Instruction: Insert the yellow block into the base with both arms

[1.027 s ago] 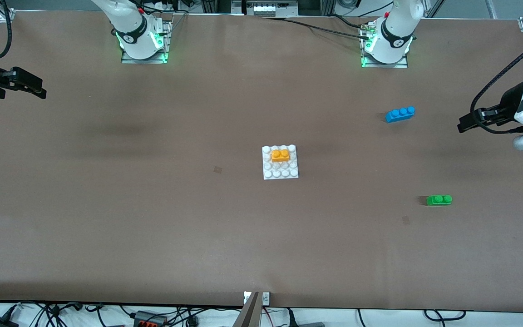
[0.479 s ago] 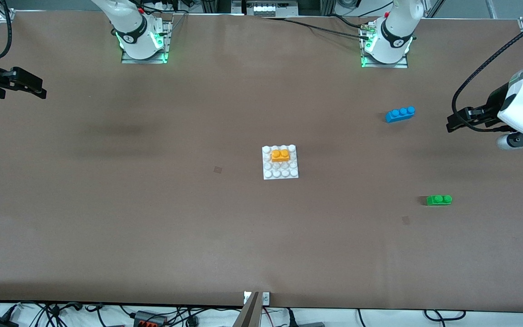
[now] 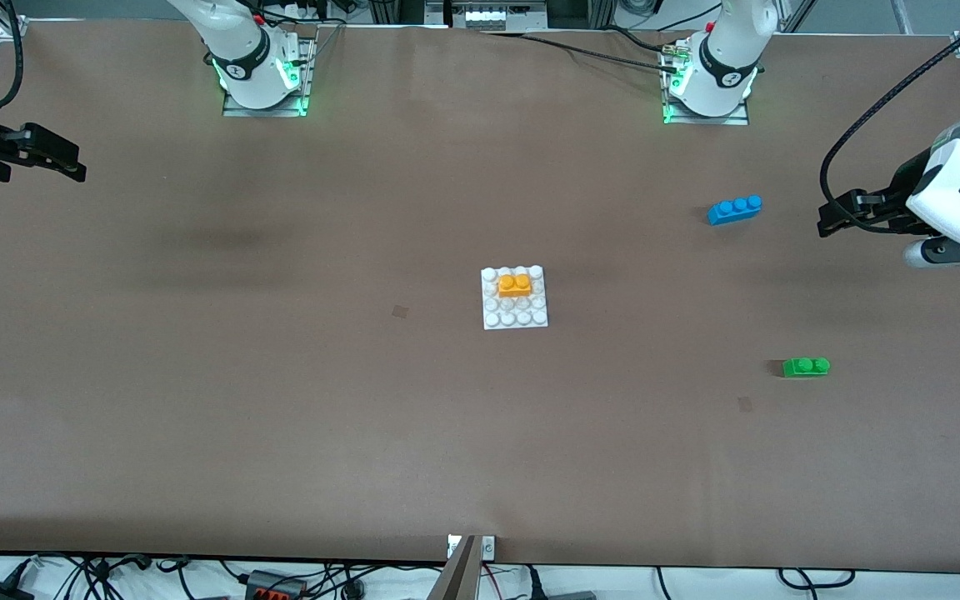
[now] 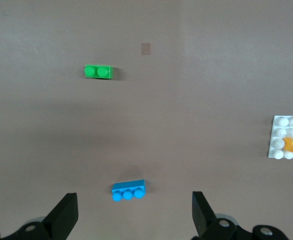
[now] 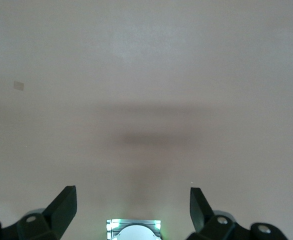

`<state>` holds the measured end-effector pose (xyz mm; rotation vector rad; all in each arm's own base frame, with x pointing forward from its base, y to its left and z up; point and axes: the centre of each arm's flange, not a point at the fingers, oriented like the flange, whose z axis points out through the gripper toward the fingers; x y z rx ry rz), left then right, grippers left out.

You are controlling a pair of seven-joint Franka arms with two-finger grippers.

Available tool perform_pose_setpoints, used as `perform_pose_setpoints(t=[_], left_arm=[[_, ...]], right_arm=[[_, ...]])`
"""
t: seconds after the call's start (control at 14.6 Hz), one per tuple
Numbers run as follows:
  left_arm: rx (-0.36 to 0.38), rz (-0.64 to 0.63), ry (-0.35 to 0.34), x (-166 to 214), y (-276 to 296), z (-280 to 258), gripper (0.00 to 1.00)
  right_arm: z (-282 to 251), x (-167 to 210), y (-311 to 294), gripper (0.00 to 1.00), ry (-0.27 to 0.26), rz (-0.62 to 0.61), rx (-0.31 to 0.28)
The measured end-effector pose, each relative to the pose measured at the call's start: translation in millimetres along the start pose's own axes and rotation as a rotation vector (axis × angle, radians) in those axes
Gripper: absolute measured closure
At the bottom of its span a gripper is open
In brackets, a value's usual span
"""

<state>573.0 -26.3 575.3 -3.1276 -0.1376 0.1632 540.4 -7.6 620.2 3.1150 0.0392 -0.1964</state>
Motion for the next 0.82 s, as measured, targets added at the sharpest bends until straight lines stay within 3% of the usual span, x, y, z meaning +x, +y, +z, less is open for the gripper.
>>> perform_pose_setpoints(t=[0.82], left_arm=[[0.0,0.015,-0.003,-0.4,2.1,1.3,0.0]], right_arm=[[0.0,0.0,0.6,0.0,0.0,0.001,0.0]])
